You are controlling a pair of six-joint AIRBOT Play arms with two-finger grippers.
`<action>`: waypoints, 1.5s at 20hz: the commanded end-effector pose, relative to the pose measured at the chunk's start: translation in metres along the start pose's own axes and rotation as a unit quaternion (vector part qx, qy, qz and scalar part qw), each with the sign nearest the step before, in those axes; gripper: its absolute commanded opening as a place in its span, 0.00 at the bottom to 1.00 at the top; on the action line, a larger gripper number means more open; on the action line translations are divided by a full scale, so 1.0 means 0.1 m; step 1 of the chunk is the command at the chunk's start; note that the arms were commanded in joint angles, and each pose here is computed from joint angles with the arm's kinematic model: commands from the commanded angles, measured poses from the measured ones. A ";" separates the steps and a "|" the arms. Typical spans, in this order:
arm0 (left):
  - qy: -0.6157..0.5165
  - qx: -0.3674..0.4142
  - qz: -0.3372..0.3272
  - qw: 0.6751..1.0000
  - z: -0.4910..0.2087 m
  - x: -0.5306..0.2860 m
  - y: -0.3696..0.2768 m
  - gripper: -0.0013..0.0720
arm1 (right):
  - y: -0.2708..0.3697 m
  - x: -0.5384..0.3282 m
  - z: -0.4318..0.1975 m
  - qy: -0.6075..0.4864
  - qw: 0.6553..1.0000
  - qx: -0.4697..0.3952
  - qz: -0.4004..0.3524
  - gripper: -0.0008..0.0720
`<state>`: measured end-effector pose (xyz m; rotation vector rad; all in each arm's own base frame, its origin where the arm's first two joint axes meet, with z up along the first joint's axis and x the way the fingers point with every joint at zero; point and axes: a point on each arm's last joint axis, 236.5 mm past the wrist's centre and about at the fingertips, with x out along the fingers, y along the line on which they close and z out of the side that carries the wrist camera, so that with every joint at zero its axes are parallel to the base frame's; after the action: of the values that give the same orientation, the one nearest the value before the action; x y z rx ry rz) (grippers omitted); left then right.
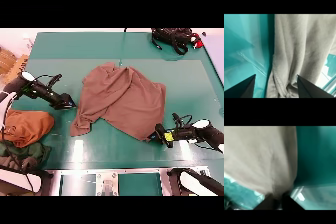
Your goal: Fold the shirts.
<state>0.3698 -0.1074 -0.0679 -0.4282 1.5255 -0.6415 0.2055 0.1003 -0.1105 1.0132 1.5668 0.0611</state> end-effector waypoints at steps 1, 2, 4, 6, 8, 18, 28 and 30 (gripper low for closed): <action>0.007 -0.002 -0.008 1.000 -0.04 0.00 -0.03 0.81 | 0.15 -0.16 0.23 -0.034 0.998 -0.050 0.000 0.03; 0.012 -0.003 -0.010 1.000 -0.06 0.00 -0.04 0.81 | 0.12 -0.39 0.44 -0.056 0.997 -0.054 -0.020 0.03; 0.016 -0.011 -0.012 1.000 -0.08 0.00 -0.05 0.81 | -0.07 -0.92 0.86 -0.119 0.990 -0.032 -0.071 0.03; 0.019 -0.017 -0.012 1.000 -0.10 0.06 -0.06 0.81 | -0.23 -1.32 1.12 -0.169 0.981 -0.016 -0.097 0.03; 0.026 -0.021 -0.009 0.999 -0.18 0.25 -0.07 0.81 | -0.30 -1.37 1.16 -0.174 0.980 -0.005 -0.099 0.03; 0.065 0.021 -0.080 0.994 -0.56 1.02 -0.82 0.05 | -0.53 -1.09 1.15 -0.116 0.986 0.004 -0.123 0.03; -0.163 0.181 -0.003 0.970 0.17 -1.41 -1.69 0.05 | 1.08 -2.75 1.38 -0.314 0.938 -0.141 -0.026 0.03; -0.268 0.261 0.024 0.927 0.11 -2.23 -2.36 0.05 | 1.68 -3.60 1.05 -0.426 0.879 -0.215 -0.015 0.03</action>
<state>0.3794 -0.1599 0.1323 -0.2457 1.0906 -0.8132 0.3526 -0.0772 0.1097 0.6594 0.9835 -0.1006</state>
